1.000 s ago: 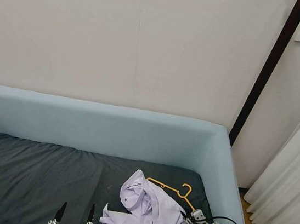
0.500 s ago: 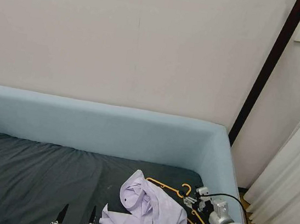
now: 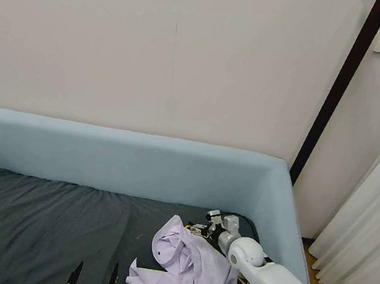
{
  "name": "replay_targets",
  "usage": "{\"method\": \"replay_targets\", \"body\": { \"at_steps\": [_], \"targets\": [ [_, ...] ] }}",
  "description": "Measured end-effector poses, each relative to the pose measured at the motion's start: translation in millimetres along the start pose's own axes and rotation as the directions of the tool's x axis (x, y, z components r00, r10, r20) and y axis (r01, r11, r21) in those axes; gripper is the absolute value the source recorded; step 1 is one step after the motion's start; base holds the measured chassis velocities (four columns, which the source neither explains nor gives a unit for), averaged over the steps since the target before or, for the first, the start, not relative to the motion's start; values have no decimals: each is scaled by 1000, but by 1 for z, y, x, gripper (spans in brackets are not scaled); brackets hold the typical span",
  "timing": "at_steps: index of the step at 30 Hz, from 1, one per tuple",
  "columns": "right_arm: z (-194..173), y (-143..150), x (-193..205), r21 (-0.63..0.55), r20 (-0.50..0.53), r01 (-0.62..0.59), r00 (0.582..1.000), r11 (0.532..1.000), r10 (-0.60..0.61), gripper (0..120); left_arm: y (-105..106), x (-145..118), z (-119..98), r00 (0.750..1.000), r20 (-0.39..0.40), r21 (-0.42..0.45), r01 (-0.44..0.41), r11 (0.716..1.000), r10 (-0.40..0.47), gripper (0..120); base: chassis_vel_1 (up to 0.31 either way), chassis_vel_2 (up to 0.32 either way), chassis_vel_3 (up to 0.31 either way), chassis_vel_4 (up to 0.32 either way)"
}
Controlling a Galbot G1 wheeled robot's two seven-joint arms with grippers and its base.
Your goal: Pick up the clothes from the sofa and hang them on the clothes hanger.
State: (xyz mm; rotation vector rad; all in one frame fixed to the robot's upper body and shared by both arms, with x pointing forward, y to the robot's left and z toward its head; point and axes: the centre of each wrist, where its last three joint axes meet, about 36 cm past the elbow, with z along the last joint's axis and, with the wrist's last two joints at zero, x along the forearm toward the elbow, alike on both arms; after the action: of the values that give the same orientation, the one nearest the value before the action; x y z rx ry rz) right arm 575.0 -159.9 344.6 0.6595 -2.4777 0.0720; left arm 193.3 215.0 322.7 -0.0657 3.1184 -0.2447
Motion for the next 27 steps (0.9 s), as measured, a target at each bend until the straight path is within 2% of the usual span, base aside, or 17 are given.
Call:
{"method": "replay_targets", "body": {
  "at_steps": [7, 17, 20, 23, 25, 27],
  "targets": [
    [-11, 11, -18, 22, 5, 30, 1000, 999, -30, 100, -1, 3, 0, 1000, -4, 2, 5, 1000, -5, 99, 0, 0, 0, 0],
    [3, 16, -53, 32, -47, 11, 999, 999, -9, 100, -2, 2, -3, 1000, 7, 7, 28, 1000, -28, 99, 0, 0, 0, 0],
    [5, 16, -57, 37, -55, 3, 998, 999, -1, 94, -2, 2, -4, 1000, 9, 9, 30, 1000, -30, 100, 0, 0, 0, 0],
    [4, 17, -61, 39, -52, -1, 999, 999, 3, 81, -2, 2, -4, 999, 11, 9, 31, 999, -31, 99, 0, 0, 0, 0],
    [4, 17, -62, 39, -51, -1, 999, 999, 3, 77, -2, 2, -4, 999, 11, 9, 30, 1000, -30, 99, 0, 0, 0, 0],
    [4, 17, -62, 44, -52, 0, 999, 999, 2, 69, -2, 2, -4, 999, 12, 9, 30, 1000, -30, 99, 0, 0, 0, 0]
  ]
}}
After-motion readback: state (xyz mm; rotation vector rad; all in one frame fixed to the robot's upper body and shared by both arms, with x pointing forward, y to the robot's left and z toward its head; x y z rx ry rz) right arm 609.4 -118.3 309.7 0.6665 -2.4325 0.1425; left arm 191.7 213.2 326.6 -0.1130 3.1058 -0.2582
